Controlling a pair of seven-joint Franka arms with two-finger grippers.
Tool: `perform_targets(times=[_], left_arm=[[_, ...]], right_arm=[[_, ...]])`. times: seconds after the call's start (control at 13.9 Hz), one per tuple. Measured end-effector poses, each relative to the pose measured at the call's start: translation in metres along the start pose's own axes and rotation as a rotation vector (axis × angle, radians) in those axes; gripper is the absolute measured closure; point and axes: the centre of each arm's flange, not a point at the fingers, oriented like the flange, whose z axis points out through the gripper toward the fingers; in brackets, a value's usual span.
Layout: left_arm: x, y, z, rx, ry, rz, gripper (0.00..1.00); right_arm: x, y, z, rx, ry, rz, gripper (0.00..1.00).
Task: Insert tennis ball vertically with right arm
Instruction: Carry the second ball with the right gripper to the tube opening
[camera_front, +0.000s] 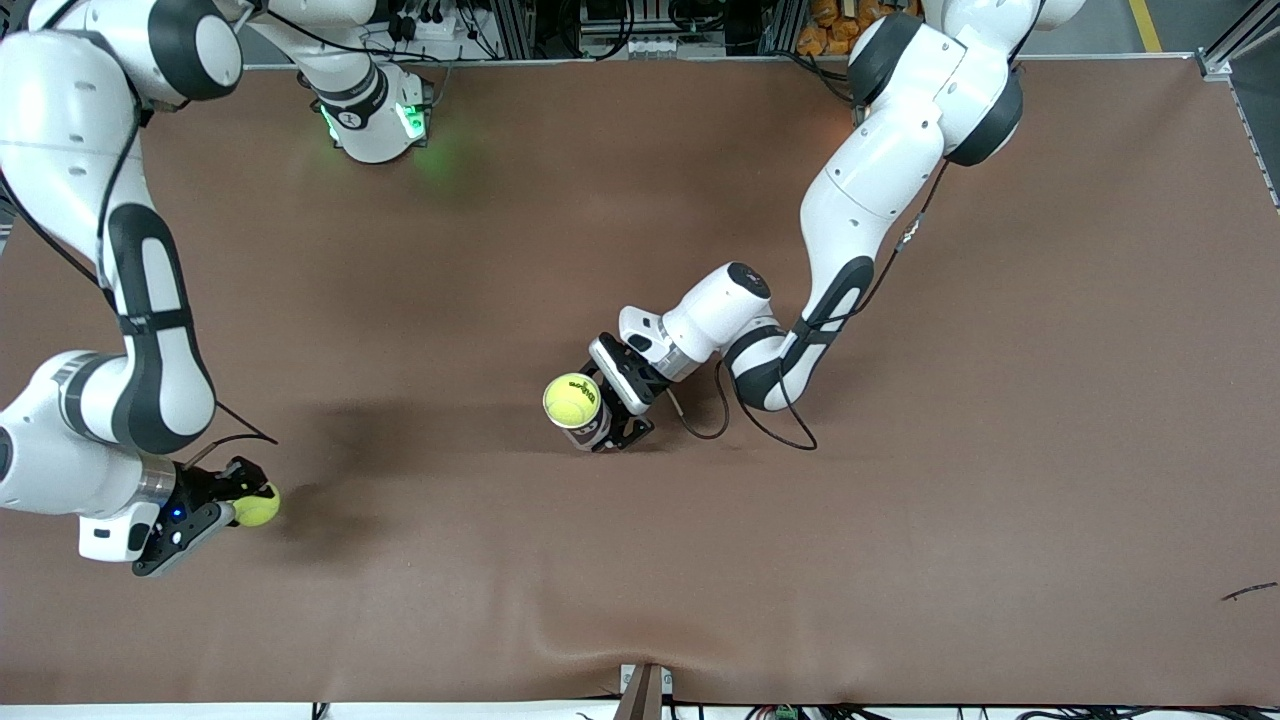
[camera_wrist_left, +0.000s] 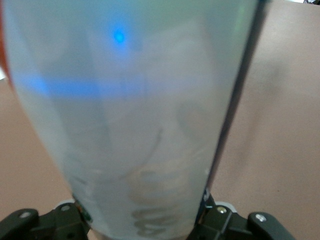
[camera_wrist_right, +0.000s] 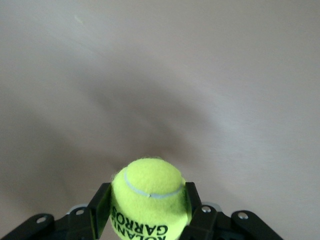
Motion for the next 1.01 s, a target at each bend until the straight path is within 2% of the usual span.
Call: perform_targets(times=[0.36, 0.5, 0.79, 1.01], left_arm=[[0.000, 0.000, 0.000, 0.000, 0.000, 0.000, 0.20], [0.000, 0.000, 0.000, 0.000, 0.000, 0.000, 0.20], [0.000, 0.000, 0.000, 0.000, 0.000, 0.000, 0.20], [0.000, 0.001, 0.000, -0.002, 0.000, 0.001, 0.20]], right_arm=[[0.064, -0.118, -0.050, 0.143, -0.027, 0.276, 0.36], [0.089, -0.167, -0.064, 0.190, -0.020, 0.405, 0.36], [0.121, -0.245, -0.075, 0.266, -0.052, 0.649, 0.36], [0.137, -0.297, -0.079, 0.298, -0.091, 0.782, 0.36]])
